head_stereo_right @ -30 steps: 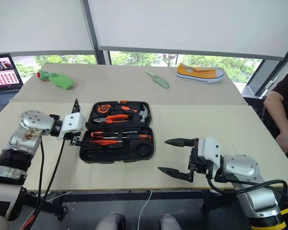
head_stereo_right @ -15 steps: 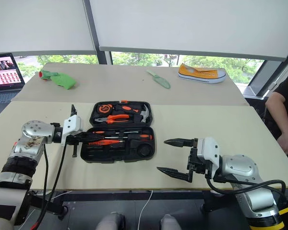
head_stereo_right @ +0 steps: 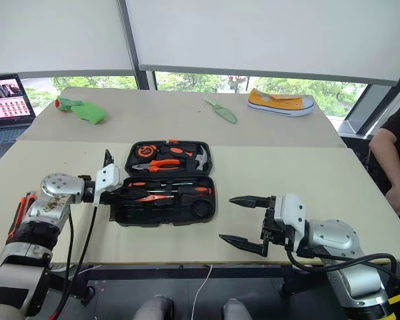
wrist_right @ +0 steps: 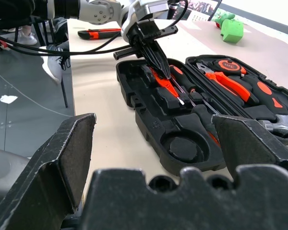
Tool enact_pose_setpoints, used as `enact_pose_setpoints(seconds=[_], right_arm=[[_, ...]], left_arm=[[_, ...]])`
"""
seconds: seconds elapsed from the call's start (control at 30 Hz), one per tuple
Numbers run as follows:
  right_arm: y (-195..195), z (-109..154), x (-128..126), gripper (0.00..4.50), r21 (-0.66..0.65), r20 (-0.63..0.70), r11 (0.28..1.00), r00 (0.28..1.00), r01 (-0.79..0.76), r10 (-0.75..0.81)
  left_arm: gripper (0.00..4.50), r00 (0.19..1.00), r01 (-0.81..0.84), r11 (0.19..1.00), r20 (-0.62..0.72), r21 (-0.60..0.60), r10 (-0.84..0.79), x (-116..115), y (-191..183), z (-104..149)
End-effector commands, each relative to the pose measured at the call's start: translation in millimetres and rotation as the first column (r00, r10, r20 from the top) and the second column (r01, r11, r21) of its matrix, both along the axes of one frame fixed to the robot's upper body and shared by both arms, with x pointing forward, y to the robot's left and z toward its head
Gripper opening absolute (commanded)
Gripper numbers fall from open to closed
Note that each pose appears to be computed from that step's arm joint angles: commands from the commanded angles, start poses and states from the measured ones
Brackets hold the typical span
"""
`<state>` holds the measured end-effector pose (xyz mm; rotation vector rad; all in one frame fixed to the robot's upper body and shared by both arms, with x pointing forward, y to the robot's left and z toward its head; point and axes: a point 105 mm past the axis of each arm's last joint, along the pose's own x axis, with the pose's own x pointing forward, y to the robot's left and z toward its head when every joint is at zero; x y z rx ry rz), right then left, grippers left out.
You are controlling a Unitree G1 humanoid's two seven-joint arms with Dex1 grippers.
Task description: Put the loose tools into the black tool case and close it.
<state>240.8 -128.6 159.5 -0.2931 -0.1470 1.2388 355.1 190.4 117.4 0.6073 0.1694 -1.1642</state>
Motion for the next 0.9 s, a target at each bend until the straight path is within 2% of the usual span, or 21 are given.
enact_pose_setpoints(seconds=[0.03, 0.13, 0.2, 0.23, 0.3, 0.4, 0.43, 0.47, 0.57, 0.67, 0.7, 0.83, 0.9], right_arm=[[2, 9, -2, 4.50, 0.015, 0.041, 1.000, 0.999, -0.003, 0.002], [1, 9, -1, 4.50, 0.018, 0.043, 1.000, 0.999, 0.001, -0.002], [0, 10, -1, 4.50, 0.023, 0.046, 1.000, 0.999, 0.006, -0.007], [-2, 11, 0, 4.50, 0.027, 0.055, 1.000, 0.998, 0.012, -0.014], [-6, 15, 2, 4.50, 0.046, 0.091, 0.998, 0.995, 0.037, -0.041], [-13, 20, 8, 4.50, 0.084, 0.156, 0.993, 0.983, 0.087, -0.099], [-15, 22, 7, 4.50, 0.101, 0.180, 0.992, 0.979, 0.081, -0.099], [-15, 23, 5, 4.50, 0.121, 0.192, 0.991, 0.977, 0.065, -0.087], [-13, 20, -2, 4.50, 0.145, 0.189, 0.989, 0.981, 0.007, -0.035], [-11, 11, -5, 4.50, 0.107, 0.203, 0.994, 0.979, -0.025, 0.002], [-11, 12, -6, 4.50, 0.137, 0.195, 0.990, 0.981, -0.036, 0.009], [-11, 14, -7, 4.50, 0.180, 0.170, 0.983, 0.985, -0.044, 0.013], [-5, 13, -14, 4.50, 0.195, 0.158, 0.977, 0.986, -0.081, 0.050]], left_arm=[[0.06, 0.999, -0.012, 1.000, -0.040, 0.026, 0.013, -3, 2, -14], [0.06, 0.999, -0.010, 1.000, -0.048, 0.014, 0.010, -6, 3, -16], [0.06, 0.999, -0.045, 0.998, -0.005, -0.032, 0.044, -3, 6, -7], [0.06, 0.997, -0.074, 0.991, 0.008, -0.108, 0.076, -2, 8, 4], [0.55, 0.993, -0.093, 0.968, 0.049, -0.235, 0.107, -8, 18, 26], [1.37, 0.985, -0.106, 0.932, 0.093, -0.346, 0.147, -28, 37, 44], [1.82, 0.973, -0.148, 0.913, 0.109, -0.380, 0.203, -37, 50, 48], [2.08, 0.959, -0.192, 0.894, 0.118, -0.405, 0.259, -46, 61, 51], [3.09, 0.863, -0.374, 0.781, 0.120, -0.500, 0.491, -75, 97, 55], [4.10, 0.763, -0.508, 0.660, 0.068, -0.553, 0.643, -111, 115, 44], [4.40, 0.722, -0.551, 0.617, 0.049, -0.562, 0.690, -123, 121, 40], [4.40, 0.560, -0.683, 0.464, 0.005, -0.564, 0.829, -160, 147, 26], [4.40, 0.354, -0.789, 0.270, -0.049, -0.552, 0.934, -200, 184, 9]])
